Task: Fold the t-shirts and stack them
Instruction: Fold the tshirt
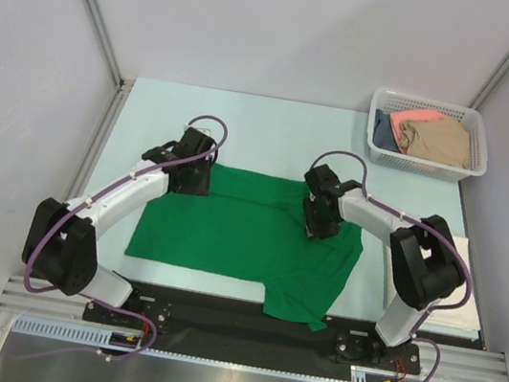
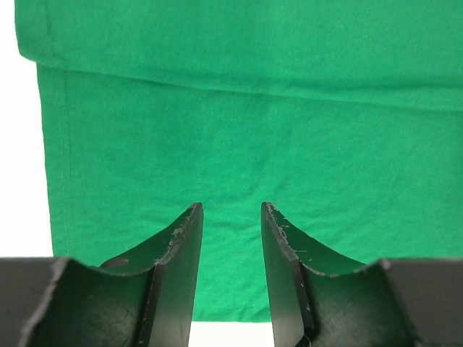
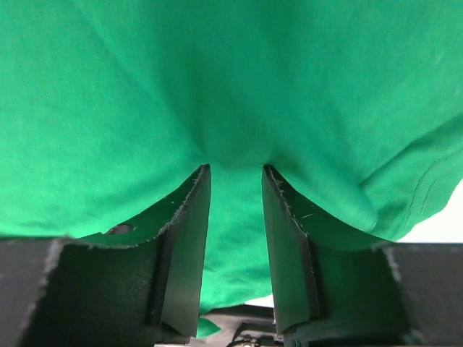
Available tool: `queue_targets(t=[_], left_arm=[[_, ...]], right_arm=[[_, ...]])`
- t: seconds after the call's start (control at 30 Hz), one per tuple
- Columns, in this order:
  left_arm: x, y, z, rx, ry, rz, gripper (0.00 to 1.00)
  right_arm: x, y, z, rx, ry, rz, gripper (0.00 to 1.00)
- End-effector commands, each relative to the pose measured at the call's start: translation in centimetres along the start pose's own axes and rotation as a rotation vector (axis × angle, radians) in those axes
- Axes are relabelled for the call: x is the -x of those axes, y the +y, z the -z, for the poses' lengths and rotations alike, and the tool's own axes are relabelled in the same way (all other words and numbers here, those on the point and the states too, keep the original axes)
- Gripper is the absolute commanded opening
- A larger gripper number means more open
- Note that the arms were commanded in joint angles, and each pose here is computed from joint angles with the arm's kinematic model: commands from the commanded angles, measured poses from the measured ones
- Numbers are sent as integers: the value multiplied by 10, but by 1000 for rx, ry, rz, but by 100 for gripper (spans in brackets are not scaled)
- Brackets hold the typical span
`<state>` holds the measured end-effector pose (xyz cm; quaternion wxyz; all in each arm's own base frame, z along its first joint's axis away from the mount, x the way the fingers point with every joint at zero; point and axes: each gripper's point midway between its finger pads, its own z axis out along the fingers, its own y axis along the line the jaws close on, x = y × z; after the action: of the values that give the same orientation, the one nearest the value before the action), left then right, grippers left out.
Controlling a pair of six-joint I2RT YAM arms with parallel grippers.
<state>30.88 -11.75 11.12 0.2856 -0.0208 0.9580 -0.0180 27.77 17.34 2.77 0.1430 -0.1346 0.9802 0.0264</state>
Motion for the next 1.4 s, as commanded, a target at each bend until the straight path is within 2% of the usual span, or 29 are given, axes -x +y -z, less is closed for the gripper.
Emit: queue_targets(t=[0.0, 0.13, 0.33, 0.47, 0.6, 0.77, 0.87, 1.0, 1.07, 1.1, 1.17, 1.23, 1.27, 1.33, 1.37], left_arm=[[23, -10, 6, -31, -52, 4, 43], [28, -12, 2, -31, -53, -5, 43], [30, -13, -3, -26, -44, -20, 43], [28, -17, -7, -37, -28, -24, 43], [26, -20, -10, -49, -6, -23, 43], [24, -20, -11, -50, 7, -34, 43], [24, -18, -10, -42, 12, -43, 43], [23, -18, -9, -45, 5, -37, 43], [19, -18, -11, -53, 15, -31, 43], [17, -20, -11, -58, 17, -26, 43], [16, -21, -12, -64, 21, -23, 43], [17, -22, -10, -70, 19, -18, 43], [18, -22, -9, -74, 18, -19, 43], [20, -23, -5, -81, 9, -16, 43], [19, -23, -4, -83, 8, -17, 43]], right_arm=[[30, 1, 0, -28, -65, 23, 40], [37, -3, -6, -62, -60, 24, 38], [56, -25, 0, -143, -85, -38, 26], [72, -41, 0, -157, -104, -74, 25], [93, -59, -7, -183, -111, -103, 30], [114, -83, -15, -201, -100, -146, 43], [121, -80, 1, -185, -117, -154, 51], [123, -62, 47, -81, -212, -205, 64], [112, -37, 61, 78, -230, -219, 67], [116, -28, 65, 143, -260, -272, 67], [94, -2, 62, 297, -223, -328, 65], [98, 16, 67, 409, -269, -414, 61], [82, 23, 57, 447, -227, -435, 59], [84, 25, 56, 495, -241, -489, 51], [70, 26, 46, 517, -197, -513, 48]])
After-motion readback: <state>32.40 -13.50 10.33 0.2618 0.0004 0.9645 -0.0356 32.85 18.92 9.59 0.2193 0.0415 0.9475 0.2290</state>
